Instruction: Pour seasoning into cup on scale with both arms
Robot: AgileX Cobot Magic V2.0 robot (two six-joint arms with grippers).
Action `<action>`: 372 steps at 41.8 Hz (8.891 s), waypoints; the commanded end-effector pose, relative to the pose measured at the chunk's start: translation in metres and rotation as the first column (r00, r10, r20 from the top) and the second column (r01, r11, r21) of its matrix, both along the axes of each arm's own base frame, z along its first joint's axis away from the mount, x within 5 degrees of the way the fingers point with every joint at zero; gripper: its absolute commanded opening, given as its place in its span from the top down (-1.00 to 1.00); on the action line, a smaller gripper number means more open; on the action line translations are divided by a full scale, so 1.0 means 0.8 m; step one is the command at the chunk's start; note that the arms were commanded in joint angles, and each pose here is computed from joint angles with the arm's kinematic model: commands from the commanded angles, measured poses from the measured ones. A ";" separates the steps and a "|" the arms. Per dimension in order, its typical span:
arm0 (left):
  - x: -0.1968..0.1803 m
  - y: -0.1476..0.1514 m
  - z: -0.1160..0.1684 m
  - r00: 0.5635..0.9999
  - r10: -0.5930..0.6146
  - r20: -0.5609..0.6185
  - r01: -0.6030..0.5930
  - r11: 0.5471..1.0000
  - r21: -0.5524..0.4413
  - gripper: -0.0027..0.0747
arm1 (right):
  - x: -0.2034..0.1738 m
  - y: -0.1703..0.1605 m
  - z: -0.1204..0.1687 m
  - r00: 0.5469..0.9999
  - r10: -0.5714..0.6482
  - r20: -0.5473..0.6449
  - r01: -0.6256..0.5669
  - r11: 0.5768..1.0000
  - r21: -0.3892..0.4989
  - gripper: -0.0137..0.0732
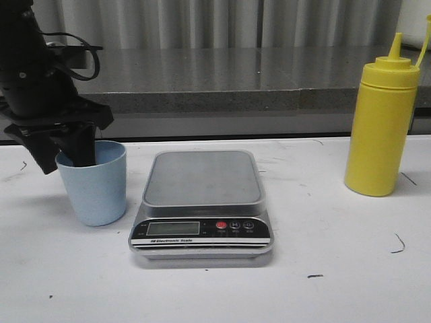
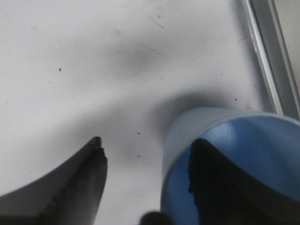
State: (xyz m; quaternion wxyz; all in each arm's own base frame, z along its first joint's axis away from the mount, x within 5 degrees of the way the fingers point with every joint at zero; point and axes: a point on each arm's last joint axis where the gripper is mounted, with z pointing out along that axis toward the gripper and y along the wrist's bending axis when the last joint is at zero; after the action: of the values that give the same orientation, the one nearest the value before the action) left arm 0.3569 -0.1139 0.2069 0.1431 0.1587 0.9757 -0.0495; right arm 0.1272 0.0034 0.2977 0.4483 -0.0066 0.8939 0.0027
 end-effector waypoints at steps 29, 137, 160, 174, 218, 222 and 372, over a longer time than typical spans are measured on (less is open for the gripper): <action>-0.015 -0.002 0.091 0.992 -0.005 0.126 0.012 0.998 -0.057 0.98 | 0.006 -0.001 0.017 0.997 0.004 0.083 -0.003 1.000 -0.016 -0.41; -0.209 0.054 0.289 0.832 0.027 0.554 0.051 0.991 -0.126 -0.01 | 0.006 -0.001 0.017 0.997 0.004 0.083 -0.003 1.000 -0.016 -0.41; -0.364 0.114 0.250 0.735 0.103 0.670 0.054 0.976 -0.209 -0.01 | 0.006 -0.001 0.017 0.997 0.004 0.083 -0.003 1.000 -0.016 -0.41; -0.379 0.120 0.224 0.736 0.102 0.669 0.053 0.977 -0.206 -0.01 | 0.006 -0.001 0.017 0.997 0.004 0.083 -0.003 1.000 -0.016 -0.41; -0.378 0.119 0.224 0.735 0.102 0.670 0.053 0.977 -0.207 -0.01 | 0.016 0.023 0.022 0.975 0.193 0.107 -0.183 0.979 -0.094 -0.81; -0.378 0.119 0.224 0.735 0.102 0.670 0.053 0.977 -0.207 -0.01 | 0.029 0.034 0.024 0.967 0.239 0.083 -0.231 0.968 -0.096 -0.81; -0.378 0.119 0.224 0.735 0.102 0.670 0.053 0.977 -0.207 -0.01 | 0.249 0.188 0.037 0.790 0.543 -0.285 -0.546 0.411 -0.730 -0.14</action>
State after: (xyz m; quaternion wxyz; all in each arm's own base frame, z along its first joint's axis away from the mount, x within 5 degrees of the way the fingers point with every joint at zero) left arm 0.0514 -0.0172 0.3743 0.4671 0.1470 0.8684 -0.0787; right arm 0.3254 0.1498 0.2982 0.3399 -0.4786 0.7910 -0.1721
